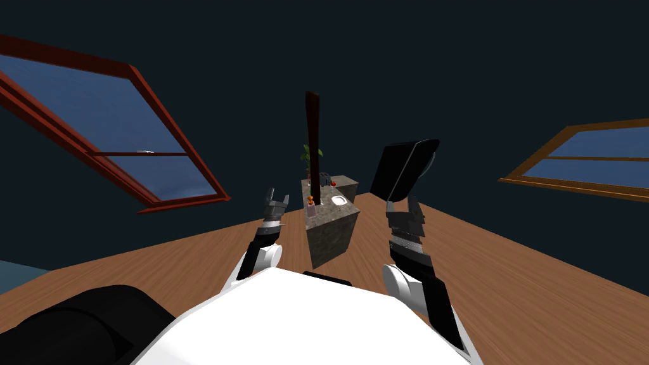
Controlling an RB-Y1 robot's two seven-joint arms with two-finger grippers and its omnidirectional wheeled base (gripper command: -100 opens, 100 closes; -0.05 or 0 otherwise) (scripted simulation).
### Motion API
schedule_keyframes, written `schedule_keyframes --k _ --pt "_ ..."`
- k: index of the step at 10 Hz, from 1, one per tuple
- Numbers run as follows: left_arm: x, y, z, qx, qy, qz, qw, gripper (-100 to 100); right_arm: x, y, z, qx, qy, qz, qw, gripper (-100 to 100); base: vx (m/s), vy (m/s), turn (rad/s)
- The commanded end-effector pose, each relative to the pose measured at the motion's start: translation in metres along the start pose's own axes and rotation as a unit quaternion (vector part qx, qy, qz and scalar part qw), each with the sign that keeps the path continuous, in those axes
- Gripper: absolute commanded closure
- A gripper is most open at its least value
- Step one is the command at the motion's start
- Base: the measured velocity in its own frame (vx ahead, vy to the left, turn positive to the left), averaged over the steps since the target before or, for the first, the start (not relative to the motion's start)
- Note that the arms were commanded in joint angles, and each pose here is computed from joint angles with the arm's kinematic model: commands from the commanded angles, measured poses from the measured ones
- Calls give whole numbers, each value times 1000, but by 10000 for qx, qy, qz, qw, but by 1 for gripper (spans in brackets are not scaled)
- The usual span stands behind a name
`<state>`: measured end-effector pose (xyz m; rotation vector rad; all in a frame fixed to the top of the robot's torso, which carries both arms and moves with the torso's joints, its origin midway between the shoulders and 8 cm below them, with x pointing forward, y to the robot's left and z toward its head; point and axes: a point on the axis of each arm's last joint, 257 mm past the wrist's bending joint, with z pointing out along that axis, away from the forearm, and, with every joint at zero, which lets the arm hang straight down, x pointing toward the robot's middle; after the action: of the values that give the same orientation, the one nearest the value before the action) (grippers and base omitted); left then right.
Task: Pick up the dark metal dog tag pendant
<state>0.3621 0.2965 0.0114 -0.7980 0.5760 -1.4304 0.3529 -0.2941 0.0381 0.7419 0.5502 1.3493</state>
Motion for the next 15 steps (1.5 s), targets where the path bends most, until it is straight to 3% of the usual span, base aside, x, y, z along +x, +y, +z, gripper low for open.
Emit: schedule_keyframes --k 1,5,8,12,15 --pt "0 0 0 0 0 0 10000 0 4 -4 0 40 156 -119 9998 -100 3 3 15" --pt "0 0 0 0 0 0 10000 0 18 -25 -2 235 641 -633 9957 -100 10 12 28" --pt "0 0 0 0 0 0 10000 0 27 -50 -7 429 966 -1146 9878 -100 17 23 46" --pt "0 0 0 0 0 0 10000 0 36 -90 -15 701 1352 -1926 9694 -100 25 26 55" --pt "0 0 0 0 0 0 10000 0 41 -123 -23 900 1639 -2547 9488 -100 27 30 70"
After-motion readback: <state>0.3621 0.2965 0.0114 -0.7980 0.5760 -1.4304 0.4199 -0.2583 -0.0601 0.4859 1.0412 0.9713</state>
